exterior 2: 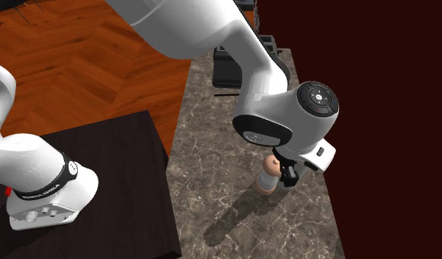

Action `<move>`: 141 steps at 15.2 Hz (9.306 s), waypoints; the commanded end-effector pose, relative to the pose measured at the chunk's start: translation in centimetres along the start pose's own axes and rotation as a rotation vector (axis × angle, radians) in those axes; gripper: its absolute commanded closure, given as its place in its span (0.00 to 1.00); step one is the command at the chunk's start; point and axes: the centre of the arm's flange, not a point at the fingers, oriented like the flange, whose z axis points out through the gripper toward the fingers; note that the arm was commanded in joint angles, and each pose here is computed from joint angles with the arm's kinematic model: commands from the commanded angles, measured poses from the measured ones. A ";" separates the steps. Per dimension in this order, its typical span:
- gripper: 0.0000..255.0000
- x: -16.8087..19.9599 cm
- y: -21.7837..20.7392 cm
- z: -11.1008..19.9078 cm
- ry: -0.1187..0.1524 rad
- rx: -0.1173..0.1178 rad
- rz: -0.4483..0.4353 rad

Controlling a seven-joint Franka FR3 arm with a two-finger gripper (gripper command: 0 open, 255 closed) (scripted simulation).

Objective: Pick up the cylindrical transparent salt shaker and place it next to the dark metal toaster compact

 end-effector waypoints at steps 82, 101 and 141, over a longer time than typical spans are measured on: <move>1.00 -5.3 -24.7 -25.0 0.000 0.000 0.000; 1.00 -11.2 -39.7 -19.7 0.000 0.000 0.000; 1.00 -13.1 -36.8 1.1 0.000 0.000 0.000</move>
